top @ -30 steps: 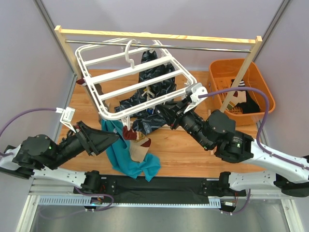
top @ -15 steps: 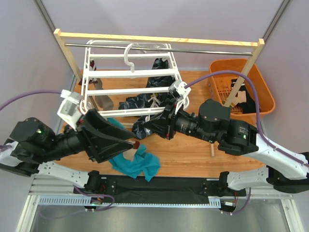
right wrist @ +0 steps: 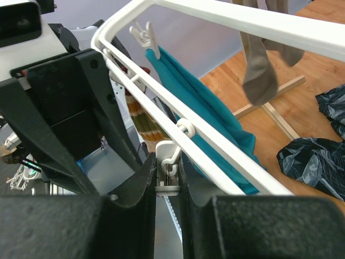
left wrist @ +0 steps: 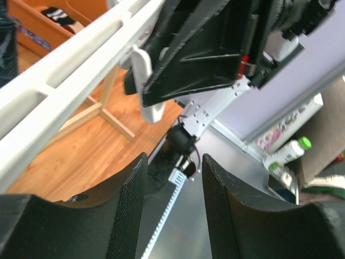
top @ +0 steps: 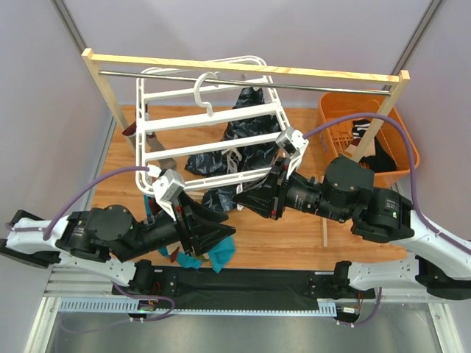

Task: Clip the socks to the hanger
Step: Pick up the clamp from the hanger.

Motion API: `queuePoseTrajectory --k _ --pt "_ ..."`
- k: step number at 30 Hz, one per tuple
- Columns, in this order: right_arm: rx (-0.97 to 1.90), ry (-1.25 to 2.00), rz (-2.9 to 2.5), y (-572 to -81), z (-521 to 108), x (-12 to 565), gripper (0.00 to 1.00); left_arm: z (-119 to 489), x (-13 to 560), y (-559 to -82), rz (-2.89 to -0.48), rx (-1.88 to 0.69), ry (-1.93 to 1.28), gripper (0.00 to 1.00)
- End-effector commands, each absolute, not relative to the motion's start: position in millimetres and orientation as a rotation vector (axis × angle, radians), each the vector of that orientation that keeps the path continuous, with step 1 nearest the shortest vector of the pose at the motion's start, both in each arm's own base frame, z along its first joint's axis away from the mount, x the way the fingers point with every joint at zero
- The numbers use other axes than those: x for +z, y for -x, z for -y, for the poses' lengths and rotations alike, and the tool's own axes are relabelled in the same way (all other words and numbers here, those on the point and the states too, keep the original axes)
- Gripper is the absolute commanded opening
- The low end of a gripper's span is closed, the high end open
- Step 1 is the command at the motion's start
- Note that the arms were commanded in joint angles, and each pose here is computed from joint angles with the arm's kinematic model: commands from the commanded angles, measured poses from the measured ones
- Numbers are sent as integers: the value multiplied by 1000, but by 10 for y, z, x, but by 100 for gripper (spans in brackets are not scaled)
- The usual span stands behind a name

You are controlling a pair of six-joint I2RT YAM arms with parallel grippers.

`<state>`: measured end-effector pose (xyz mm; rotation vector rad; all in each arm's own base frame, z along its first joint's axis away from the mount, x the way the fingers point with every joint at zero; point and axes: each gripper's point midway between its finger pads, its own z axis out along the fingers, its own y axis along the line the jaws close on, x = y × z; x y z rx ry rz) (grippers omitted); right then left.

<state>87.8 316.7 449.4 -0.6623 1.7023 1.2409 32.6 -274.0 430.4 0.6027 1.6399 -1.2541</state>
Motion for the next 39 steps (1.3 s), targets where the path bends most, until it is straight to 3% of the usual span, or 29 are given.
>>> queuePoseTrajectory --k 1,8,21,28,33,39 --pt "1298 734 -1716 -686 -3106 4457 6 2676 4391 -557 -1606 -1223 -420 53" --pt "1297 733 -1716 -694 -3117 4455 8 2638 4452 -772 -1566 -1228 -180 58" --pt "1368 671 -1689 -672 -3127 4546 10 2772 4506 -758 -1527 -1299 -102 55" --pt "1245 622 -1720 -851 -3048 4368 23 2740 4392 -805 -1570 -1249 -86 54" --pt "1201 624 -1657 -925 -3017 4242 39 2703 4428 -839 -1558 -1242 -62 55" --pt "1213 607 -1492 -964 -2981 4350 45 2681 4513 -851 -1556 -1235 -59 56"
